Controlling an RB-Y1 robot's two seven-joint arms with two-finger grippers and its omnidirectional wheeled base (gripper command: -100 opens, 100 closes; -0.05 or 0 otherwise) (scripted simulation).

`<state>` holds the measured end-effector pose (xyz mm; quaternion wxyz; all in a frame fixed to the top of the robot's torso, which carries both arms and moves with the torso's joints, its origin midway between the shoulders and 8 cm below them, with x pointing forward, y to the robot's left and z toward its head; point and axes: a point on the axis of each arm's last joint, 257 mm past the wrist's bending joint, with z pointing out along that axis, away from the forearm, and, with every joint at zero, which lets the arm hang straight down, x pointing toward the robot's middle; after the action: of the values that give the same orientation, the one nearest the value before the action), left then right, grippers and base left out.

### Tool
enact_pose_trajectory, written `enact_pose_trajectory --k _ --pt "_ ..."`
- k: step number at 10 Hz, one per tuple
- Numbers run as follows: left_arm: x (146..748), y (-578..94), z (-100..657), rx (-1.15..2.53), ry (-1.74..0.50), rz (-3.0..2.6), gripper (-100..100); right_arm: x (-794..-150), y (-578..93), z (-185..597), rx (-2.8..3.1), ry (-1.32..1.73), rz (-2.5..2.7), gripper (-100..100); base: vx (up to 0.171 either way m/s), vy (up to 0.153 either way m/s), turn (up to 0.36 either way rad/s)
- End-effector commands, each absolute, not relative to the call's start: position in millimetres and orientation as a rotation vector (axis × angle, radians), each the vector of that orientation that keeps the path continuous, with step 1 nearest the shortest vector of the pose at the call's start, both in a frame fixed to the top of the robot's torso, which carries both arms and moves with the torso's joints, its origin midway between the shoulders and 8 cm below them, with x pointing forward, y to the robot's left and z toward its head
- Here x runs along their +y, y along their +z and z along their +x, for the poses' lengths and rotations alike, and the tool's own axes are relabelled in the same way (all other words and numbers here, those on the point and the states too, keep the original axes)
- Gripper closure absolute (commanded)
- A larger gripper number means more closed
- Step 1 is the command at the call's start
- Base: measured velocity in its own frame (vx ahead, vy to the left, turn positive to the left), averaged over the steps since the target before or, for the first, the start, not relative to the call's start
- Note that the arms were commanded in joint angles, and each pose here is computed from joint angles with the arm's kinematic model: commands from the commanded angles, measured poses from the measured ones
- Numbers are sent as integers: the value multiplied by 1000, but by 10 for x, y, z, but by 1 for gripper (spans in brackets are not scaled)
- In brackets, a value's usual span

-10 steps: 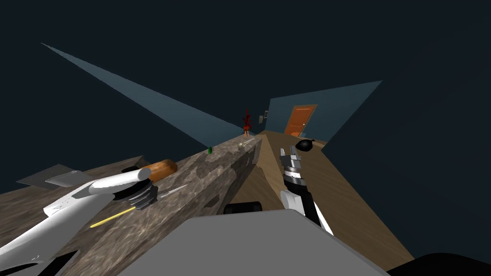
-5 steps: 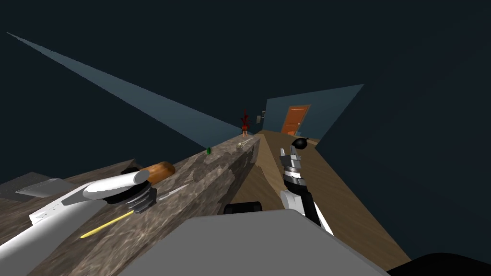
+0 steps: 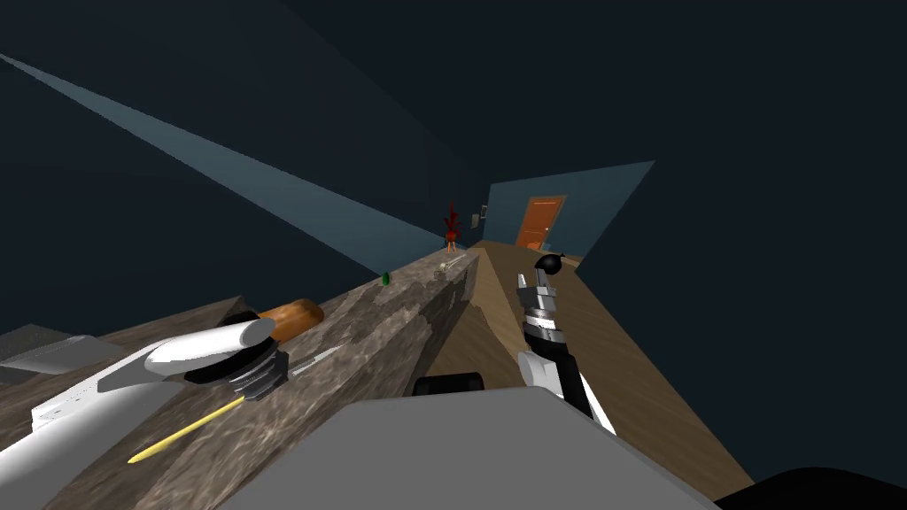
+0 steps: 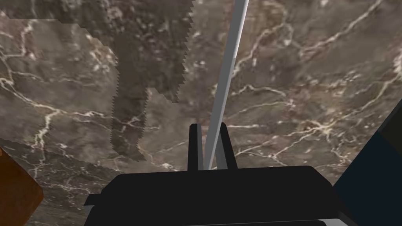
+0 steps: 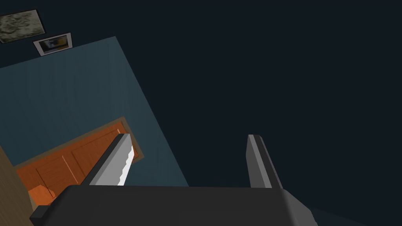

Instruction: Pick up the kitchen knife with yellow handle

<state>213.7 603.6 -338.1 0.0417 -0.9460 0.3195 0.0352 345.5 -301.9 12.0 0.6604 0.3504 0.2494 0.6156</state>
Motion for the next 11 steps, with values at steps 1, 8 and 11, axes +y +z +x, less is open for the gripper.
enact_pose_trajectory --k 1,8,11 --pt "5925 -3384 1988 943 128 -2941 100 -3019 120 3455 564 1393 793 0 -38 46 -225" --pt "5684 -3340 1801 916 156 -2954 100 -3019 121 3455 564 1393 793 0 -25 33 -62" --pt "5651 -3319 1821 933 147 -2945 0 -3019 120 3455 564 1393 793 0 -2 1 8"
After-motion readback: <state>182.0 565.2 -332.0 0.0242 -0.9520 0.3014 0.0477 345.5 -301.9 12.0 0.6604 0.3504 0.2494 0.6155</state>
